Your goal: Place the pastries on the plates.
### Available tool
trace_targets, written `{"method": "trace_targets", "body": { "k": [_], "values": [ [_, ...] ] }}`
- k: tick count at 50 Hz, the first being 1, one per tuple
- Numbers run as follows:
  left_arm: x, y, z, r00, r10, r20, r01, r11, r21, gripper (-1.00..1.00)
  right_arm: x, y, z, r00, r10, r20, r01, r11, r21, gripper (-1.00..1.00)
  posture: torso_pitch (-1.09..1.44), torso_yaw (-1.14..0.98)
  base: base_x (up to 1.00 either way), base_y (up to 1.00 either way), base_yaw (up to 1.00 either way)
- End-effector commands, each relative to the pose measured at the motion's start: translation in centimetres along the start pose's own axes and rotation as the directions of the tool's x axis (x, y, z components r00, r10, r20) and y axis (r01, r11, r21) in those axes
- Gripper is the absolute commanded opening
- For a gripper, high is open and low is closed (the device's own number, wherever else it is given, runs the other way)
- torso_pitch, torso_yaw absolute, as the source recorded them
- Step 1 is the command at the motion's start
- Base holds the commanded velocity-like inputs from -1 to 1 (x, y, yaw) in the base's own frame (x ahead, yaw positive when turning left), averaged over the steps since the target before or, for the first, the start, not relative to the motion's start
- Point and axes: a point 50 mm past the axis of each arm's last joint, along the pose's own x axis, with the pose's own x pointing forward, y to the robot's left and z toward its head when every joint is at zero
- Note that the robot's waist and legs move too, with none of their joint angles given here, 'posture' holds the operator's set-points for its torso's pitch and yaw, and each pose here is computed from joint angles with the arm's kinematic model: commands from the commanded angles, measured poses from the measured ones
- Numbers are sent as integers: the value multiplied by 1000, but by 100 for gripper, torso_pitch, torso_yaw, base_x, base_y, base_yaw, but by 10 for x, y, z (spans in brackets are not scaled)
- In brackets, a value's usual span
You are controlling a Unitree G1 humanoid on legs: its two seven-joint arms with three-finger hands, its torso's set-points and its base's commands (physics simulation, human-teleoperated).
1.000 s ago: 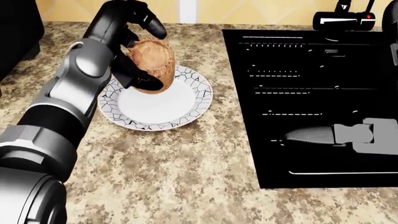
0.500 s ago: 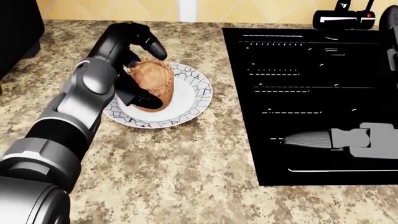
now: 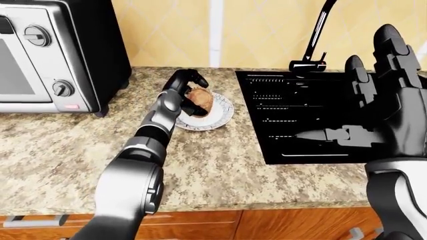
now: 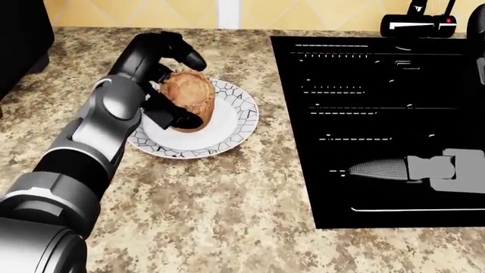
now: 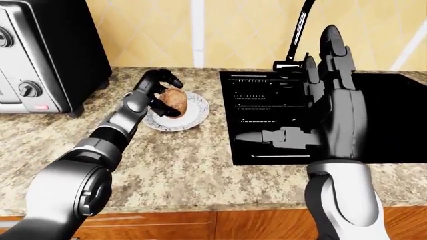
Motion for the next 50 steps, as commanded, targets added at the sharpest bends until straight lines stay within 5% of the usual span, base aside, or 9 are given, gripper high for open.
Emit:
{"method": "trace_targets", "body": {
  "k": [1, 5, 10, 23, 33, 45, 50],
  "values": [
    [3, 17, 25, 995, 55, 88, -55, 998, 0, -24, 0, 0, 10, 998, 0, 63, 0, 1000, -3, 100, -14, -1, 0, 0, 0],
    [3, 16, 24, 995, 48, 85, -48, 999, 0, 3, 0, -1, 11, 998, 1, 64, -1, 1000, -5, 100, -14, -1, 0, 0, 0],
    [3, 15, 24, 996, 37, 81, -36, 999, -8, 100, 0, -1, 12, 998, 2, 66, -2, 1000, -3, 100, -14, -1, 0, 0, 0],
    [3, 23, 26, 995, 58, 77, -57, 998, -17, 100, -1, -1, 9, 998, 0, 62, 1, 1000, -4, 100, -14, -1, 0, 0, 0],
    [3, 53, 53, 986, 106, 127, -99, 993, -60, 100, -2, 1, 8, 998, 0, 60, 0, 1000, -5, 100, -14, -1, 0, 0, 0],
    [-9, 110, 93, 943, 231, 241, -206, 971, -126, 100, -1, 2, 9, 998, -2, 64, 3, 1000, -8, 100, -14, -1, 0, 0, 0],
    [-22, 130, 101, 915, 303, 266, -264, 949, -173, 100, 2, 1, 10, 998, -10, 65, 11, 1000, -27, 100, -14, -1, 0, 0, 0]
  ]
}}
